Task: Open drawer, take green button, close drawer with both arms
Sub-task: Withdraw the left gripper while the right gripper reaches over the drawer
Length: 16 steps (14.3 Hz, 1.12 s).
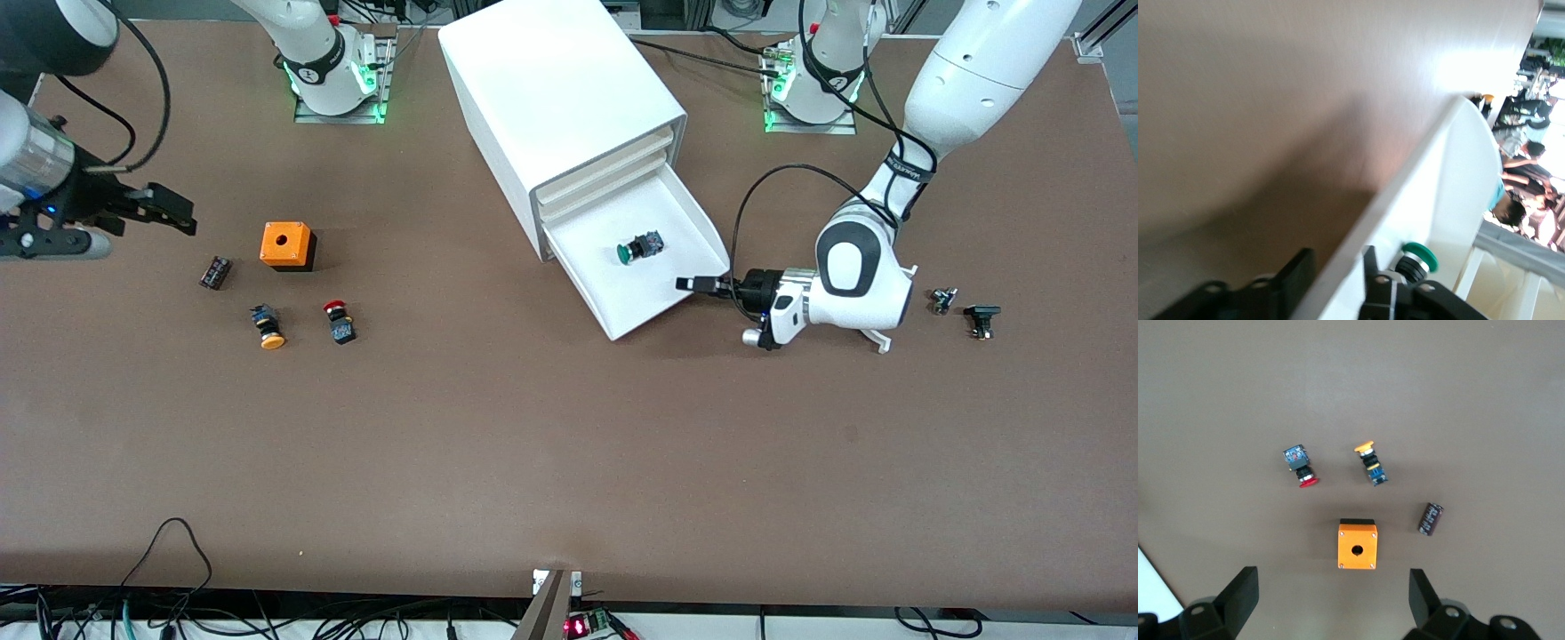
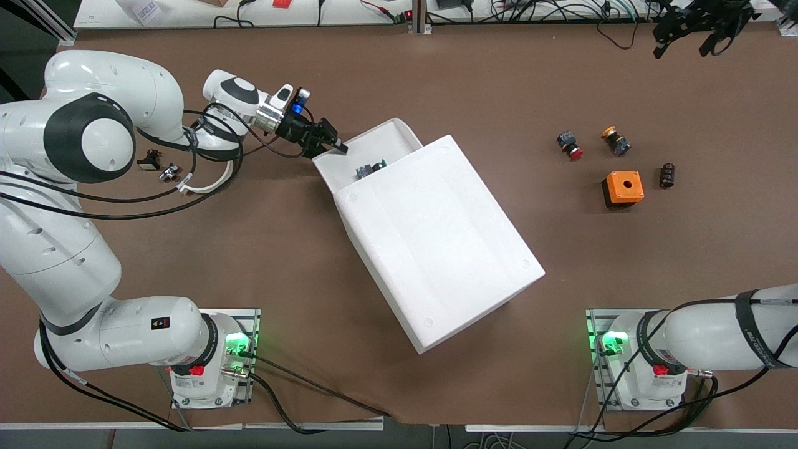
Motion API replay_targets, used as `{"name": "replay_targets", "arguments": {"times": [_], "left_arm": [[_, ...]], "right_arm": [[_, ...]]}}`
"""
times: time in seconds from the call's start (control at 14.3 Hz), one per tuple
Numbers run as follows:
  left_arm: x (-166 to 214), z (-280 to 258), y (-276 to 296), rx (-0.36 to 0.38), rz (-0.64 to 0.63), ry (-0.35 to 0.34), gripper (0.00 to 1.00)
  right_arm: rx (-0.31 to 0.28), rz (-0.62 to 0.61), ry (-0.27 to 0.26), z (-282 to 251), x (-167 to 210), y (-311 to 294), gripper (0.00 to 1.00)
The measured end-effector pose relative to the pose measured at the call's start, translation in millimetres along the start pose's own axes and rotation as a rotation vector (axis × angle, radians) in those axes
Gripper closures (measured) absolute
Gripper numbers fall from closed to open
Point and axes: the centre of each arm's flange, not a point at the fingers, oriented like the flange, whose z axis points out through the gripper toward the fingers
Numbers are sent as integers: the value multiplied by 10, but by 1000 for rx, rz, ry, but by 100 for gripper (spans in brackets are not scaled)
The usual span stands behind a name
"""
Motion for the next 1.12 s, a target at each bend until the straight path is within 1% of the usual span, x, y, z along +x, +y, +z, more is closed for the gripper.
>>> {"name": "replay_targets", "arguments": {"times": [0.07,0.14,0.28,0.35,0.42,0.49,0.56,0.63,0.7,0.77,0.91,0.98,1.12], "left_arm": [[37,-53,38,2,8,16,50],[68,-129,103,4,21,34,37],[118,-416,325,16,64,90,20],[131,-657,438,51,99,133,11],[134,-957,552,111,142,188,3],[122,-1285,673,175,180,258,0],[82,-1579,820,228,219,322,0],[11,-1824,981,282,265,363,0],[-91,-2061,1147,355,320,388,0],[-223,-2287,1307,448,379,387,0],[-554,-2708,1580,624,451,341,0],[-736,-2941,1710,699,460,316,0],[-1072,-3358,1976,835,437,281,0]], "right_arm": [[-4,-18,-7,85,70,-110,0],[-9,-40,-14,157,140,-245,0],[-21,-90,-24,264,268,-563,0],[-27,-115,-29,311,316,-729,0],[-33,-142,-35,363,358,-903,0],[-39,-170,-41,419,394,-1084,0],[-46,-197,-47,480,424,-1264,0],[-52,-225,-53,542,447,-1453,0],[-59,-257,-57,598,454,-1667,0],[-66,-296,-57,638,439,-1917,0],[-68,-386,-45,668,363,-2505,0],[-44,-435,-44,694,291,-2860,0],[41,-524,-43,817,126,-3575,0]]}}
